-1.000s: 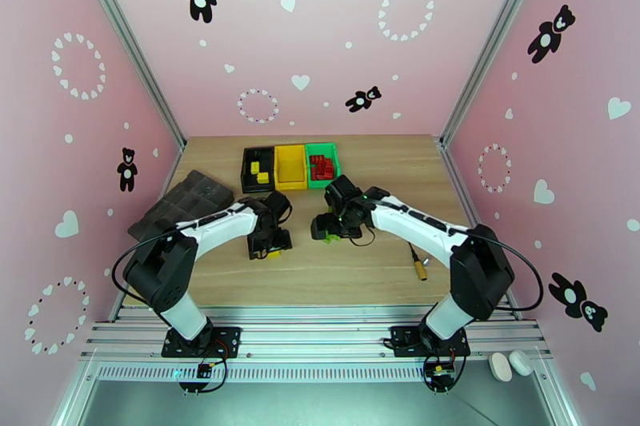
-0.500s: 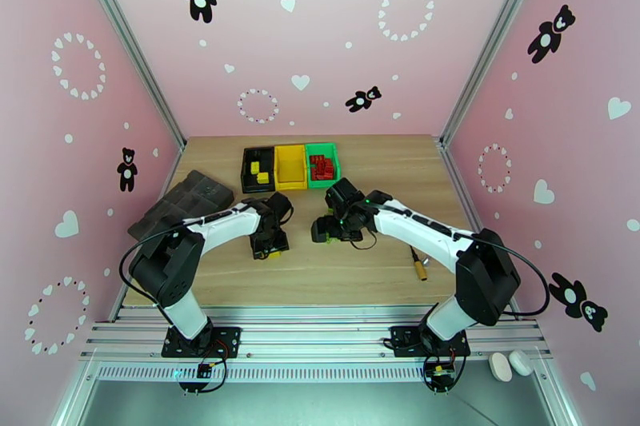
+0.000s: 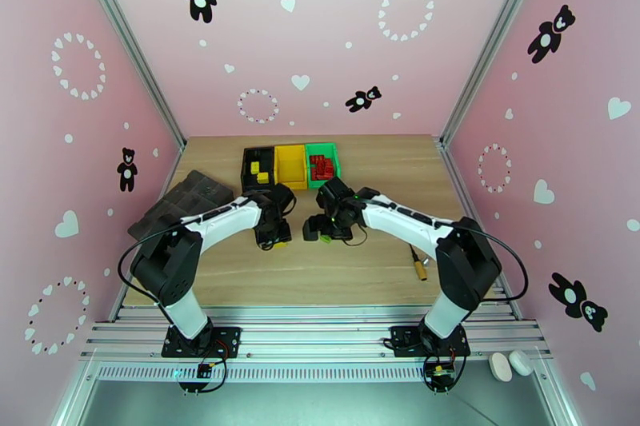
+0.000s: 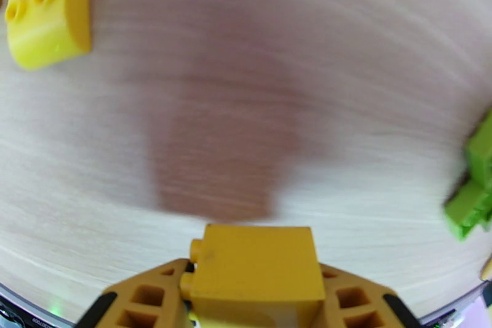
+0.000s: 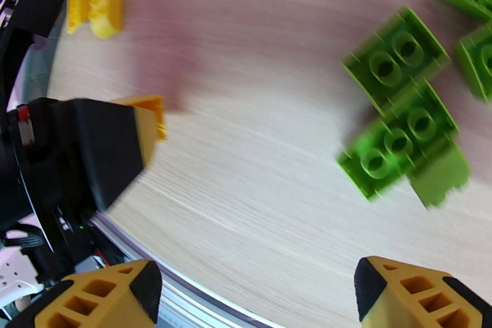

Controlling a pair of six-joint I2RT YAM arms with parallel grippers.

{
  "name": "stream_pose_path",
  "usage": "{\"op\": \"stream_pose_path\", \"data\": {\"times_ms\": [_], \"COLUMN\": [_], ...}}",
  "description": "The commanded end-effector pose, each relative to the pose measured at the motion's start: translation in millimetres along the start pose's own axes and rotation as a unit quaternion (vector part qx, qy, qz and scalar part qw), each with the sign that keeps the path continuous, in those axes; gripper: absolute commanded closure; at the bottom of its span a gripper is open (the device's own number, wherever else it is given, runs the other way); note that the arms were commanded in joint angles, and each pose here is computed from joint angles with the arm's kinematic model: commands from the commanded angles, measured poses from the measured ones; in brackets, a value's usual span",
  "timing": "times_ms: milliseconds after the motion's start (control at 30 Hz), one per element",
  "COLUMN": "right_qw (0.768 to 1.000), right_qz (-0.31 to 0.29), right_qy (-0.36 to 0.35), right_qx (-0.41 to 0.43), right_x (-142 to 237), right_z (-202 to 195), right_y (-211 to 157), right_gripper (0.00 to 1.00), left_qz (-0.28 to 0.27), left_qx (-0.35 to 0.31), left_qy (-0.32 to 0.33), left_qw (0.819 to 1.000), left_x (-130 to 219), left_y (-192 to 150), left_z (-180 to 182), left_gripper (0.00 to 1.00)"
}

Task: Sort the legos into containers by color

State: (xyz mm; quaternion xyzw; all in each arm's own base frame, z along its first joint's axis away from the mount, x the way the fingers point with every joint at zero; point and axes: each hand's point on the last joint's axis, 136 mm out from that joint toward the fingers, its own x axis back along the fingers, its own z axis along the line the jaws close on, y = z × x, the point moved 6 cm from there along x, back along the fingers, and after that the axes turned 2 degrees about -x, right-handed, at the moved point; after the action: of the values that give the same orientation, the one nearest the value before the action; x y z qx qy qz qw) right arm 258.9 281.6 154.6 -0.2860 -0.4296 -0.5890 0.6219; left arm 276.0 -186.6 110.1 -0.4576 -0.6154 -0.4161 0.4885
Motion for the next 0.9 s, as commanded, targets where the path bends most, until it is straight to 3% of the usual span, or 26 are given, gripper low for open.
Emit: {"op": "stream_pose_path", "data": {"times_ms": [0,467,867], "right_qw": [0.999,0.981,0.969], "right_qz": [-0.002,-0.028,-0.047], "right_qy": [0.035,0.188,0.238], "right_qx": [0.003,-0.043,-0.046], "right_x": [-2,-8,-12], "right_z": [17,42,75], "right_y": [15,94,169], "right_gripper": [0.13,0.15,0.16], "left_qz": [-0.01,-0.033,-0.089], "left_qx": [-0.005,0.072,0.114], "left_qy": [-0.052,-0.168,-0.132], "left_qw": [0.999,0.983,0.981], "left_x": [27,67,88], "left_y": [15,90,190], "left_z": [-9,11,38], "left_gripper": [0.65,0.65,0.65]}}
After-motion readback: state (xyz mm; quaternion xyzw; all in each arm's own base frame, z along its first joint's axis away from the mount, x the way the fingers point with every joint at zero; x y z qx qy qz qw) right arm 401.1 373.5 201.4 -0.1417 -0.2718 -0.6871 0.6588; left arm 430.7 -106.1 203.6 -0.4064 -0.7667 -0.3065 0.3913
